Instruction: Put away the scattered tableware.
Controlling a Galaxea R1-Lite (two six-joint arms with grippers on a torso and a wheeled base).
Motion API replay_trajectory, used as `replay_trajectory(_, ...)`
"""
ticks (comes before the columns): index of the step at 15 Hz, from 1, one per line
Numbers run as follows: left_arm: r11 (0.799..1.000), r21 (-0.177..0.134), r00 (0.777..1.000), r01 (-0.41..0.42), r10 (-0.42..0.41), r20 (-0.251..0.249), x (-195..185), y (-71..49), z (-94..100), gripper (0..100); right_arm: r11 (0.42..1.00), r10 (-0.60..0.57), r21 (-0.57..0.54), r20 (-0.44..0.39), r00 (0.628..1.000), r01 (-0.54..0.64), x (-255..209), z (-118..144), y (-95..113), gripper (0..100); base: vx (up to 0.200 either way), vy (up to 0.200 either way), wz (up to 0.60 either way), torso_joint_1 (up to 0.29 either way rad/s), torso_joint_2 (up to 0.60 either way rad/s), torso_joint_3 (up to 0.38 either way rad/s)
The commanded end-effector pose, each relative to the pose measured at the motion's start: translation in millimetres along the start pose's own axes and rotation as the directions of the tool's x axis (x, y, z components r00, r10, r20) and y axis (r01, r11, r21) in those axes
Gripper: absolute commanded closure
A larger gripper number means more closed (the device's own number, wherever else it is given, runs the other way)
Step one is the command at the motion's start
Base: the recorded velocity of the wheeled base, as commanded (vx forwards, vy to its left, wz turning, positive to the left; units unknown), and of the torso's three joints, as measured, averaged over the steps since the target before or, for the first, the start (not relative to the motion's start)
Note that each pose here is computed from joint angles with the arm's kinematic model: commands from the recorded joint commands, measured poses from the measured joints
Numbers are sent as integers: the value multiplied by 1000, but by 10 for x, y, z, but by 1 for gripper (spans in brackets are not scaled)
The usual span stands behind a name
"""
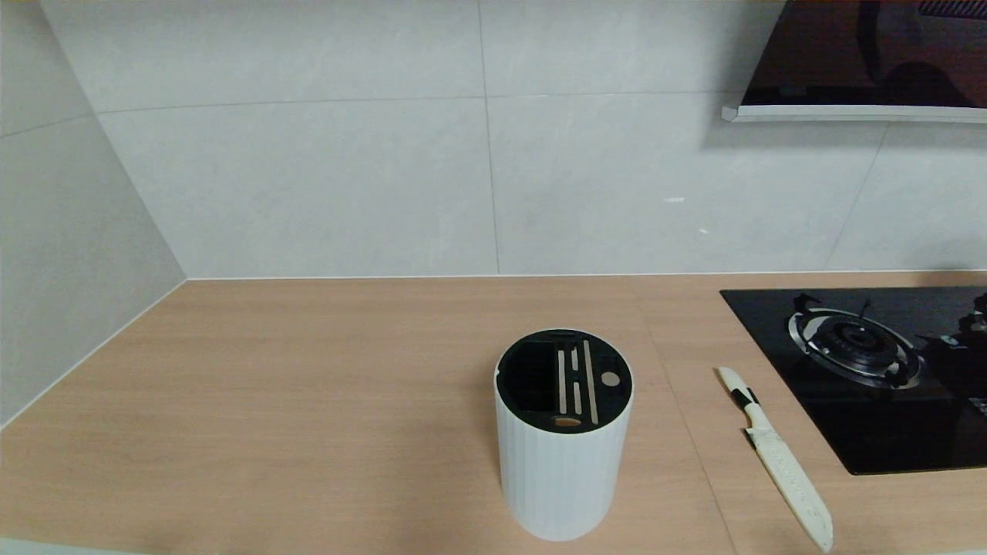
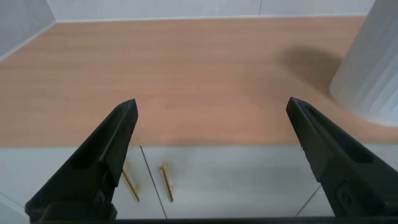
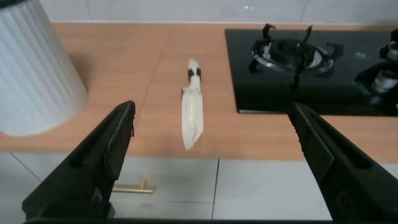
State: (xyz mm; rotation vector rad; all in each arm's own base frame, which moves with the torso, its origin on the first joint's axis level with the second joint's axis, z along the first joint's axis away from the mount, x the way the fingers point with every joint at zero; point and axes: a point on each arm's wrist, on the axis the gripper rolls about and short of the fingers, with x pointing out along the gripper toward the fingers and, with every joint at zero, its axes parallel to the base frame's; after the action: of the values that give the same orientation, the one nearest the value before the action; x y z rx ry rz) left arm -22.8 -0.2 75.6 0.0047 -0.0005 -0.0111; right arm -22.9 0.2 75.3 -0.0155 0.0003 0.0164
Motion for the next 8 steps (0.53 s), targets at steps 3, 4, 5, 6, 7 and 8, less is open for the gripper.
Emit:
replay_trajectory(3, 1000, 0, 1000, 0, 0, 0, 0, 0, -1, 0, 1000, 1, -1, -1, 1000, -1, 1, 0, 0, 0, 0, 0, 0, 165, -347, -178)
replay_trajectory(4, 1000, 0, 1000, 0, 0, 0, 0, 0, -1, 0, 1000, 1, -1, -1, 1000, -1, 1, 0, 0, 0, 0, 0, 0, 32, -66, -36)
replay_trajectory(5, 1000, 0, 1000, 0, 0, 0, 0, 0, -1, 0, 1000, 1, -1, -1, 1000, -1, 1, 0, 0, 0, 0, 0, 0, 0, 0, 0)
replay_trajectory(6, 1000, 0, 1000, 0, 0, 0, 0, 0, -1, 0, 1000, 1, -3, -1, 1000, -1, 1, 0, 0, 0, 0, 0, 0, 0, 0, 0)
replay_trajectory(7, 1000, 0, 1000, 0, 0, 0, 0, 0, -1, 0, 1000, 1, -6, -3, 1000, -1, 1, -1, 0, 0, 0, 0, 0, 0, 0, 0)
replay_trajectory(8, 1000, 0, 1000, 1, -1, 0, 0, 0, -1, 0, 1000, -1, -4, -3, 1000, 1, 1, -1, 0, 0, 0, 0, 0, 0, 0, 0)
